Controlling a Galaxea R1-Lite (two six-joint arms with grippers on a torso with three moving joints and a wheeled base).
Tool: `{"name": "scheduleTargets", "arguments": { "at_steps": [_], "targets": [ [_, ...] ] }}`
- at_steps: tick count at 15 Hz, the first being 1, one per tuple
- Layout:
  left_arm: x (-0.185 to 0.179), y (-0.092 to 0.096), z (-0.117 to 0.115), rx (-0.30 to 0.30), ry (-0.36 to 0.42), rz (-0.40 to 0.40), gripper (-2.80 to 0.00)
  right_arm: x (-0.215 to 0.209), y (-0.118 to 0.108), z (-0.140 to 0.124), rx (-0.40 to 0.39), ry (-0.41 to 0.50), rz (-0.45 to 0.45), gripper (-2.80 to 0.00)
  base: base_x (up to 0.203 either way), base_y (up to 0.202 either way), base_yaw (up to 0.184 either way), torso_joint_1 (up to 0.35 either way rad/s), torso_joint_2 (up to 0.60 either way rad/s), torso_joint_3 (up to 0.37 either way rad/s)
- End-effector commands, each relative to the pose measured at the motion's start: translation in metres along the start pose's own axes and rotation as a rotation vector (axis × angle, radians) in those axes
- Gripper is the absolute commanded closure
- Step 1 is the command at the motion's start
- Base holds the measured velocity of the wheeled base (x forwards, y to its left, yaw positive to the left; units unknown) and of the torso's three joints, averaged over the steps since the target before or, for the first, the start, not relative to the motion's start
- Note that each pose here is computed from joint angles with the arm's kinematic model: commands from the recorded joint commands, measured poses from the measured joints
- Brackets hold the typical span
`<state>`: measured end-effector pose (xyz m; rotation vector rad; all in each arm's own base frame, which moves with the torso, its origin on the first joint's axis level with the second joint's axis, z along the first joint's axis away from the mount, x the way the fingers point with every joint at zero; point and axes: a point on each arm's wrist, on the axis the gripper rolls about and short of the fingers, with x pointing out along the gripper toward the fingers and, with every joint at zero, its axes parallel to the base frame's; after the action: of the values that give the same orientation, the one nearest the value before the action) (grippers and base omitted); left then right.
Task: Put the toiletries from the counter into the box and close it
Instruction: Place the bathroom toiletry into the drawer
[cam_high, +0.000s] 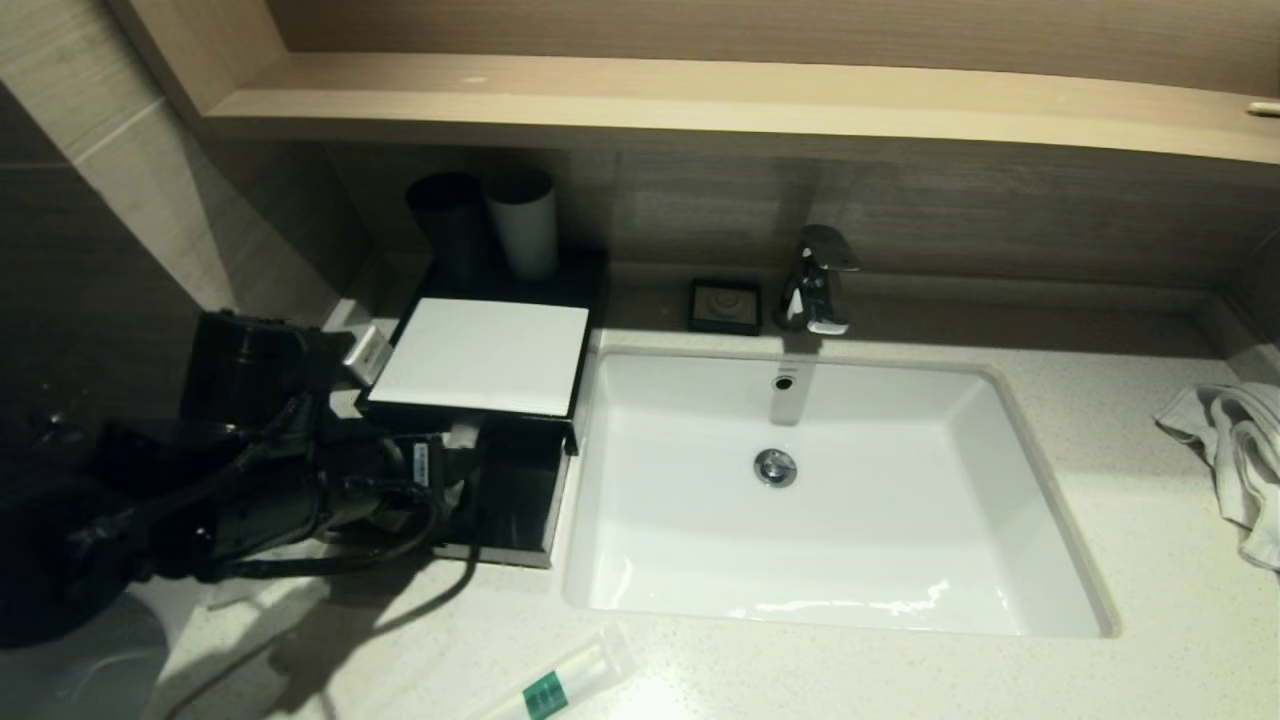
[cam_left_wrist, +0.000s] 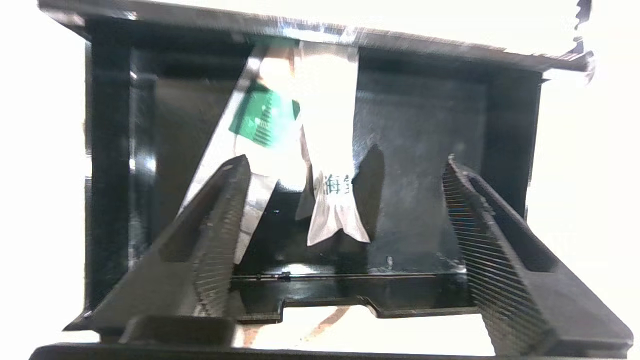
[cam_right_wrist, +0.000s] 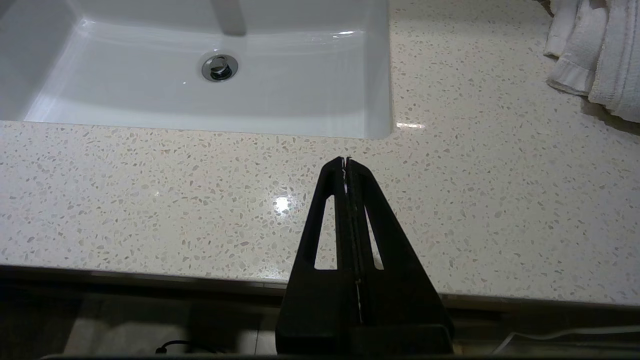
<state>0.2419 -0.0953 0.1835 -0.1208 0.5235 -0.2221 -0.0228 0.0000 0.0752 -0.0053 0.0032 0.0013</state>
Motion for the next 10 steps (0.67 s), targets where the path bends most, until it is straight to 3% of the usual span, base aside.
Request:
{"name": "scheduleTargets", "arguments": {
  "at_steps": [1,5,10],
  "targets": [
    [-0.018,0.000,0.007,-0.007,-0.057,-0.013,-2.80,0.000,0.000,0.000,-0.001,0.000,0.000,0.00,0.000,0.000,0.000,0.000,0.00,0.000],
    [-0.042,0.001,0.014,-0.012,-0.119,-0.025,-2.80,0.000,0.000,0.000,-0.001,0.000,0.000,0.00,0.000,0.000,0.000,0.000,0.00,0.000],
    [-0.059,0.005,0.017,-0.014,-0.139,-0.011,-2.80,0.000,0.000,0.000,-0.001,0.000,0.000,0.00,0.000,0.000,0.000,0.000,0.00,0.000]
  ]
}}
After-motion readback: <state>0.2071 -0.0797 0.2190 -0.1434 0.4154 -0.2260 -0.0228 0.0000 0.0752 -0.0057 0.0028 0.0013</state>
